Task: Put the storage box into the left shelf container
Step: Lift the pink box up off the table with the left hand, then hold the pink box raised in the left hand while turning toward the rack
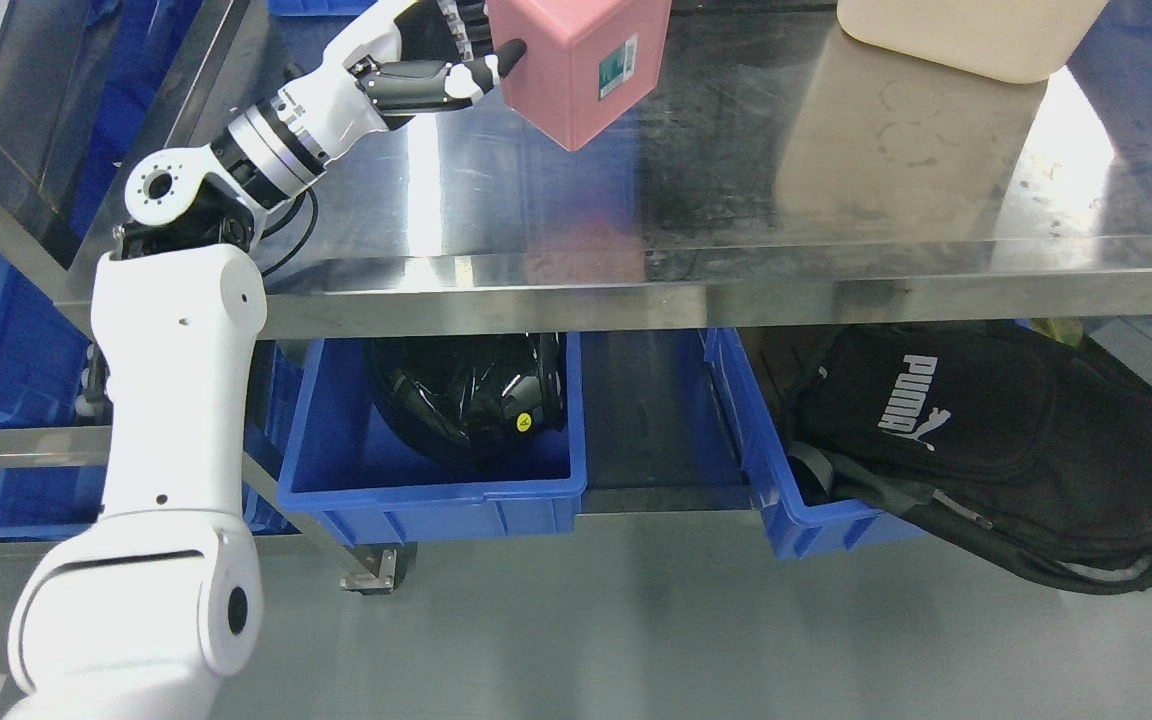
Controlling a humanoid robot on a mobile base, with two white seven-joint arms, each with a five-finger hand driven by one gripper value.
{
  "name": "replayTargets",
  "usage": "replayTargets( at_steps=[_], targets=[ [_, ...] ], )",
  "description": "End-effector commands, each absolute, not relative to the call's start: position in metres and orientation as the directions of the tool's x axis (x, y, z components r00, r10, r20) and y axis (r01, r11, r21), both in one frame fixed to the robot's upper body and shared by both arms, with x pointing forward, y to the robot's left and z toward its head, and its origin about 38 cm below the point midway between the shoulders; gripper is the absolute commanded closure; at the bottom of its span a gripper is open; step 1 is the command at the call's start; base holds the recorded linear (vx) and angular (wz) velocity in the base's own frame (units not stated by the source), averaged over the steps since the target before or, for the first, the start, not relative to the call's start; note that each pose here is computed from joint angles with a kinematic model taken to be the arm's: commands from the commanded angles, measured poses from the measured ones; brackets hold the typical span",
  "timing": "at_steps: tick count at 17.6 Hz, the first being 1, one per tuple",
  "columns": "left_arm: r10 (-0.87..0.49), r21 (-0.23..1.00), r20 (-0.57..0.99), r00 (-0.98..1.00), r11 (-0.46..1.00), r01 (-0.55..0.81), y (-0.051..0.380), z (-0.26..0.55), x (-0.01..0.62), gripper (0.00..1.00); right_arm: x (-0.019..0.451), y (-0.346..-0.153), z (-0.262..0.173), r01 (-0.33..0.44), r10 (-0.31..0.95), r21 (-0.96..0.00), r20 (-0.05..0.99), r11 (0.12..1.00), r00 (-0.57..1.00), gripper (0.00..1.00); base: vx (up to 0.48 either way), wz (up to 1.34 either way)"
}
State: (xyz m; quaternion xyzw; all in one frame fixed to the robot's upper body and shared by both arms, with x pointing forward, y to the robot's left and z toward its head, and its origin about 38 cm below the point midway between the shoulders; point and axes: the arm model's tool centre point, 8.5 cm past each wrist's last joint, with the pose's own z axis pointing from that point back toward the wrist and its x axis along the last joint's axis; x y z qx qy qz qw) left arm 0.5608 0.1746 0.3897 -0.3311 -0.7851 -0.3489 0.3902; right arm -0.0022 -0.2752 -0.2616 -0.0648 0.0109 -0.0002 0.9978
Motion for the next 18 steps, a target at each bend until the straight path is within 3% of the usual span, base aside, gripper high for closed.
replayTargets(
  at_steps=[1, 4, 8, 13, 18],
  targets=[
    [0.519, 0.22, 0.629, -0.578, 0.595, 0.773, 0.199, 0.4, 0.502, 1.0, -0.002, -0.287, -0.261, 0.002, -0.004, -0.147, -0.013, 0.989, 1.0, 0.0, 0.0, 0.0],
    [0.532, 0.183, 0.552, -0.642, 0.674, 0.716, 0.162, 0.381, 0.461, 1.0, -0.002, -0.287, -0.261, 0.002, -0.004, -0.147, -0.013, 0.989, 1.0, 0.0, 0.0, 0.0],
    [0.581, 0.134, 0.547, -0.602, 0.649, 0.749, 0.105, 0.315, 0.414, 0.99, -0.002, -0.287, -0.261, 0.002, -0.004, -0.147, -0.013, 0.989, 1.0, 0.0, 0.003, 0.05],
    [0.579, 0.053, 0.584, -0.569, 0.672, 0.738, 0.099, 0.251, 0.386, 0.99, -0.002, -0.287, -0.261, 0.002, -0.004, -0.147, -0.013, 0.989, 1.0, 0.0, -0.013, 0.32],
    [0.578, 0.025, 0.594, -0.56, 0.682, 0.731, 0.102, 0.234, 0.378, 0.99, -0.002, -0.287, -0.261, 0.002, -0.004, -0.147, -0.013, 0.989, 1.0, 0.0, -0.031, 1.16]
  ],
)
